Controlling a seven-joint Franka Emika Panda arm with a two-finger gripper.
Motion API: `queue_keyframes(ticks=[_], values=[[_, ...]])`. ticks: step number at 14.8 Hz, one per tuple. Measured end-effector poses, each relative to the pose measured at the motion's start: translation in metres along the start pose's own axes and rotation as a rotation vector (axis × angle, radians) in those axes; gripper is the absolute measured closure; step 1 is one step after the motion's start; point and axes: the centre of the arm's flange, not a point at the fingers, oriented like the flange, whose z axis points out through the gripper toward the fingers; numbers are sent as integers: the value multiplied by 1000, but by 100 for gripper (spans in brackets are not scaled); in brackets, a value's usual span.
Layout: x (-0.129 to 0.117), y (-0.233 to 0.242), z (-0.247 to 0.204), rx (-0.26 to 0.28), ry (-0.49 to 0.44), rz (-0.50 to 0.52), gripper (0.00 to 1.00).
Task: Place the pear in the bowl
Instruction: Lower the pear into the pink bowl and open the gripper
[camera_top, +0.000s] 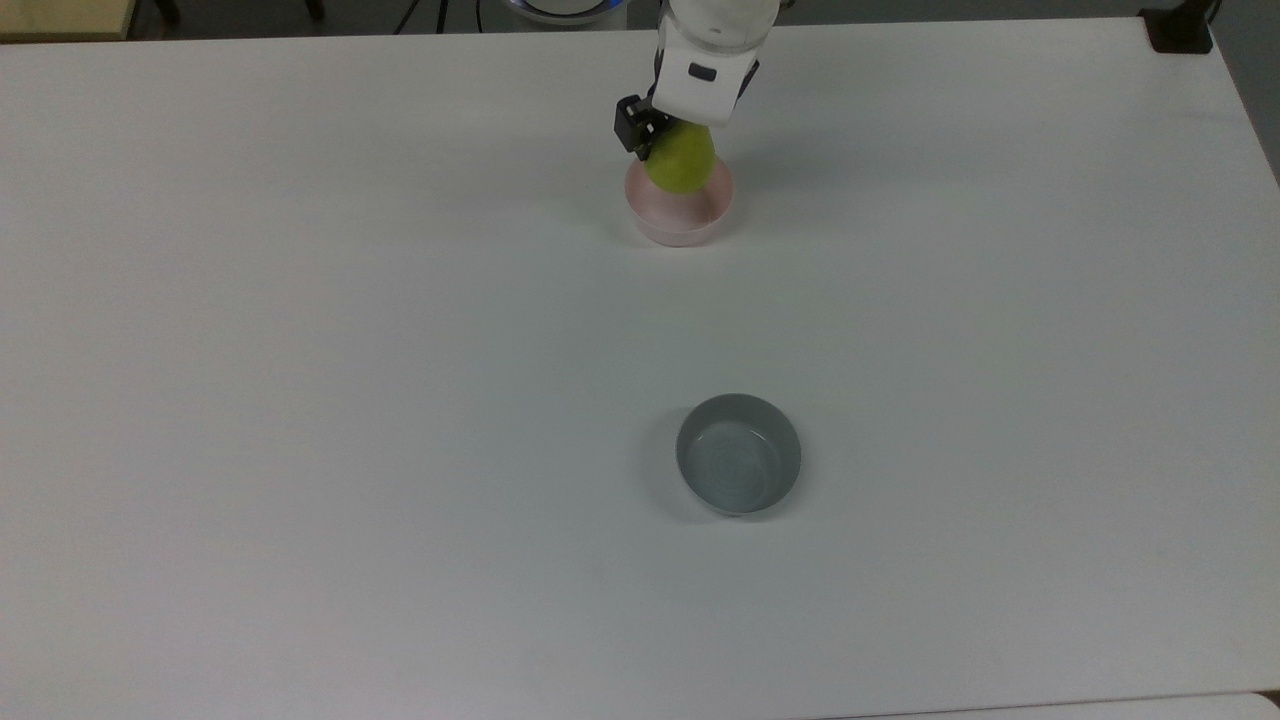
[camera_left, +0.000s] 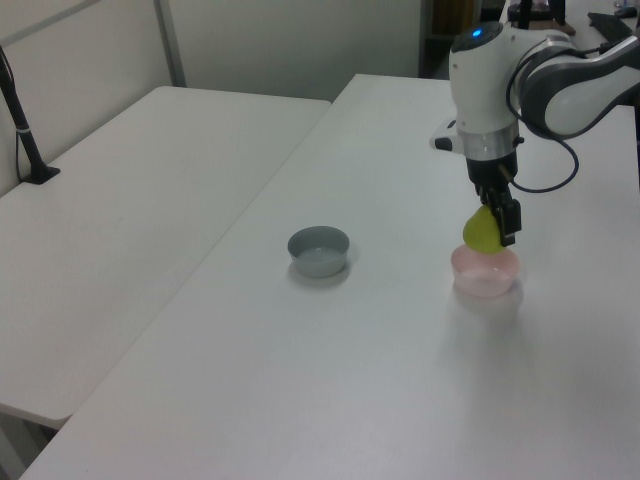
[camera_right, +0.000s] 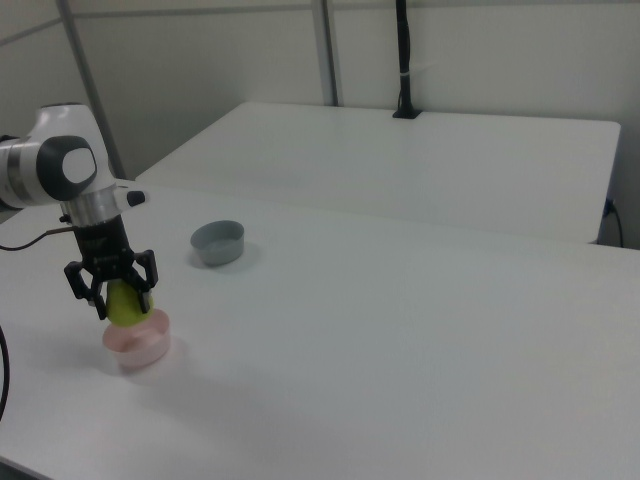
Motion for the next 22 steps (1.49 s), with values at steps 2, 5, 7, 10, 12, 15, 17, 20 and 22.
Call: queue_keyframes(ticks=[2, 5, 7, 10, 12, 15, 17, 20, 22], values=[[5, -1, 11, -5, -14, -1, 27], [14, -1, 27, -16, -28, -2, 27], [18, -2, 38, -22, -40, -3, 27], [21, -2, 44, -25, -49, -4, 27], [21, -2, 44, -25, -50, -4, 19], [21, -2, 43, -25, -48, -4, 0], [22, -2, 42, -26, -45, -3, 0], [21, -1, 30, -26, -21, 12, 0], [18, 2, 6, -23, 17, 25, 0]])
